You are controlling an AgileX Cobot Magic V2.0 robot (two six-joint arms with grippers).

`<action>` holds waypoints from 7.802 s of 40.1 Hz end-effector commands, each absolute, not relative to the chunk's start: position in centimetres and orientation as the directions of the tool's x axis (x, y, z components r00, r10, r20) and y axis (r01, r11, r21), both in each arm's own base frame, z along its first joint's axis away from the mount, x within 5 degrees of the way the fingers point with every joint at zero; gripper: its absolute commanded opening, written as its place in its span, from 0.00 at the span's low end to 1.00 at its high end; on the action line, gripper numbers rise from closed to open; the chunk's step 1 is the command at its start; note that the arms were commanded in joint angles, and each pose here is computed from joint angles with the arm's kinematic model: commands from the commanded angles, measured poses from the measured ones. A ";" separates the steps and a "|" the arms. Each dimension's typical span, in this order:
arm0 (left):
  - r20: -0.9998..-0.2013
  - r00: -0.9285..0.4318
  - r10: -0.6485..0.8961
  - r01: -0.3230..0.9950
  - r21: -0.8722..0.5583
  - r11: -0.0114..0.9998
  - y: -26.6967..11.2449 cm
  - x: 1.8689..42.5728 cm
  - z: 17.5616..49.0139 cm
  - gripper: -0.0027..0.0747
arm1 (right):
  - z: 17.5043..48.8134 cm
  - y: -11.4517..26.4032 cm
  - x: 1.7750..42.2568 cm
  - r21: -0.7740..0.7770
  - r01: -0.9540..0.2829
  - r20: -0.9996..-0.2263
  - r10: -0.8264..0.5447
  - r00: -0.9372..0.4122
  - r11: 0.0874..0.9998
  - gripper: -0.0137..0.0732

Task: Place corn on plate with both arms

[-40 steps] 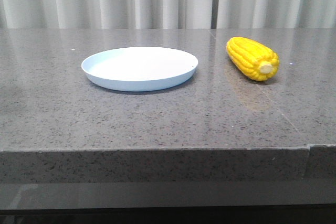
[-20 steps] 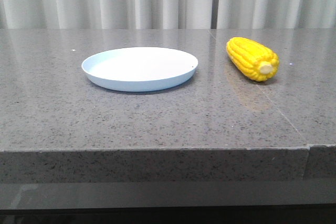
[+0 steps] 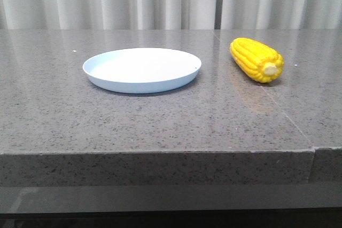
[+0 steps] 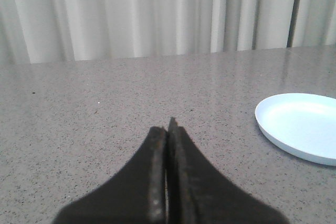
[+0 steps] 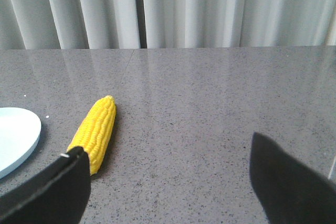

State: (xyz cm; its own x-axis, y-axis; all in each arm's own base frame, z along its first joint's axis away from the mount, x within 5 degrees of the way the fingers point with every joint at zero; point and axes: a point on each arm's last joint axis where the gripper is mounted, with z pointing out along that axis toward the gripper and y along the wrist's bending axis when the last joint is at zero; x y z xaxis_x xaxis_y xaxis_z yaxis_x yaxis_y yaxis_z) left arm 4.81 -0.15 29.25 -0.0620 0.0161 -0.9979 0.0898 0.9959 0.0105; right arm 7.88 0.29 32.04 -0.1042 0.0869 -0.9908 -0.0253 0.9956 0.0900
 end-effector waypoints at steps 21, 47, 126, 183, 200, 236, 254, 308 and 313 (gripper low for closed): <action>-0.999 0.038 0.008 0.101 0.011 0.995 -0.3 4.8 30.9 0.01 | 34.5 0.3 10.2 0.119 -0.025 -0.990 0.117 -0.075 0.993 0.90; -0.999 0.038 0.008 0.101 0.011 0.995 -0.3 4.8 30.9 0.01 | 35.8 3.8 28.2 0.246 -0.059 -0.770 0.158 -0.618 0.968 0.90; -0.999 0.038 0.008 0.101 0.011 0.995 -0.3 4.8 30.9 0.01 | 30.1 21.5 36.1 0.607 -0.213 -0.564 0.226 -0.794 0.766 0.31; -0.999 0.038 0.008 0.101 0.011 0.995 -0.3 4.8 30.9 0.01 | 40.6 5.3 31.2 0.379 -0.130 -0.719 0.203 -0.665 0.916 0.05; -0.999 0.038 0.008 0.101 0.011 0.995 -0.3 4.8 30.9 0.01 | 37.4 1.4 21.0 0.110 -0.051 -0.873 0.072 -0.483 0.993 0.05; -0.999 0.038 0.008 0.101 0.011 0.995 -0.3 4.8 30.9 0.01 | 30.6 0.4 5.1 0.060 -0.064 -0.998 0.060 -0.005 0.996 0.05; -0.999 0.038 0.008 0.101 0.011 0.995 -0.3 4.8 30.9 0.01 | 30.3 0.4 5.2 0.061 -0.063 -0.998 0.060 -0.012 0.996 0.05; -1.000 0.004 0.022 0.008 0.022 1.000 -0.1 5.5 20.3 0.01 | 30.3 0.4 5.2 0.061 -0.063 -0.998 0.060 -0.013 0.996 0.05; -1.000 0.001 0.022 0.008 0.022 1.000 -0.1 5.5 20.3 0.01 | 30.3 0.4 5.2 0.061 -0.063 -0.998 0.060 -0.013 0.996 0.05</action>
